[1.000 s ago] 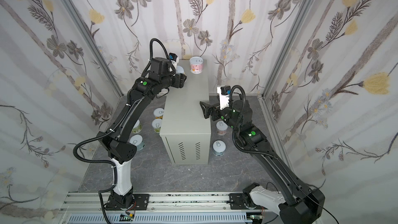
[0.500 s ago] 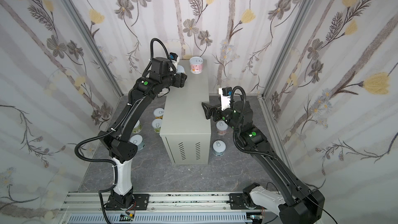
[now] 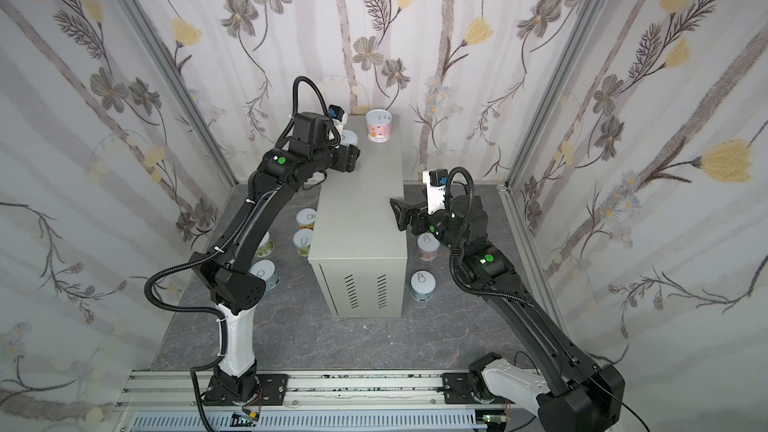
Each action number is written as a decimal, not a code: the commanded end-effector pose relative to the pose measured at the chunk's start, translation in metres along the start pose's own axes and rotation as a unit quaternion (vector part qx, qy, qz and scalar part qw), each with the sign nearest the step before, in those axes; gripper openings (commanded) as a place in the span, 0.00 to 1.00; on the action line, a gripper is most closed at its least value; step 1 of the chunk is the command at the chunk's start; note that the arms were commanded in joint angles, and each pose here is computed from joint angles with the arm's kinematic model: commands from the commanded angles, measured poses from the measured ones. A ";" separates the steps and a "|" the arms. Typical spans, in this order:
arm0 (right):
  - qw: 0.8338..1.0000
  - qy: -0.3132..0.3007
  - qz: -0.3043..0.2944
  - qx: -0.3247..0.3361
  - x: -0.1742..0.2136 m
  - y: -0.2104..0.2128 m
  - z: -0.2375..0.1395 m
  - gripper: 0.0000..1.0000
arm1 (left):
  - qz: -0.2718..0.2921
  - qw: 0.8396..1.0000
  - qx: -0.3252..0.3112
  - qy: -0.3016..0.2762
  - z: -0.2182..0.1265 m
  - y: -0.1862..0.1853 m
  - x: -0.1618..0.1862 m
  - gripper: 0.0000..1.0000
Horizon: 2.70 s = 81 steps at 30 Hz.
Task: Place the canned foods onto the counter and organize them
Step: 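Lower the yellow can onto the cabinet top beside the pink can, then hold the yellow can with the left gripper while the right gripper reaches the pink can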
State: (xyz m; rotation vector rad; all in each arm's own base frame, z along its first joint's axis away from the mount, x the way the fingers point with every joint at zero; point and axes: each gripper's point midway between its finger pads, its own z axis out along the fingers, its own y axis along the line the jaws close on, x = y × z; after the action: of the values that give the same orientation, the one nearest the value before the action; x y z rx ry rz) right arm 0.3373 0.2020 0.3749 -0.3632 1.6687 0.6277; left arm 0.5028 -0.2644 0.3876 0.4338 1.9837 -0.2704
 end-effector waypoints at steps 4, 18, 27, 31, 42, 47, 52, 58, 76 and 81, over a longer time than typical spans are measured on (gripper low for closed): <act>1.000 -0.008 -0.004 -0.004 -0.002 0.001 0.001 1.00 | 0.002 1.000 -0.006 -0.009 0.007 0.002 -0.003 0.78; 1.000 -0.010 -0.017 -0.011 -0.005 0.000 0.002 1.00 | 0.004 1.000 0.007 -0.026 0.005 -0.001 -0.012 0.99; 1.000 -0.014 -0.016 -0.020 -0.008 0.003 0.004 1.00 | 0.024 0.999 0.018 -0.033 -0.026 -0.003 -0.009 1.00; 0.999 -0.016 -0.027 -0.025 -0.012 0.005 0.005 1.00 | 0.023 0.999 0.019 -0.037 -0.043 -0.002 -0.003 1.00; 0.991 -0.043 -0.112 -0.050 -0.036 0.016 0.004 1.00 | 0.011 0.992 -0.011 -0.126 -0.071 0.011 0.018 0.96; 0.990 -0.054 -0.118 -0.053 -0.055 0.012 0.019 1.00 | 0.006 0.987 -0.018 -0.161 -0.072 0.014 0.013 0.87; 0.987 -0.093 -0.125 -0.050 -0.074 0.005 0.030 0.99 | 0.001 0.982 -0.015 -0.191 -0.075 0.013 0.012 0.85; 0.983 -0.099 -0.147 -0.051 -0.080 0.000 0.055 0.99 | 0.017 0.974 -0.015 -0.226 -0.075 0.013 0.008 0.80; 0.984 -0.059 -0.163 -0.035 -0.071 -0.050 0.147 0.99 | 0.079 0.971 0.025 -0.224 -0.034 -0.005 0.007 0.72; 0.984 -0.057 -0.163 -0.031 -0.077 -0.059 0.164 0.99 | 0.084 0.973 0.001 -0.216 -0.017 0.002 0.005 0.68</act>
State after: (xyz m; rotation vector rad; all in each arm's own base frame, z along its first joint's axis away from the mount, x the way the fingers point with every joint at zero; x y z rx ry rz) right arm 0.5119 0.2420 0.4128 -0.6086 1.4739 0.4500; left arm 0.4783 -0.2577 0.3994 0.4806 1.4893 -0.3049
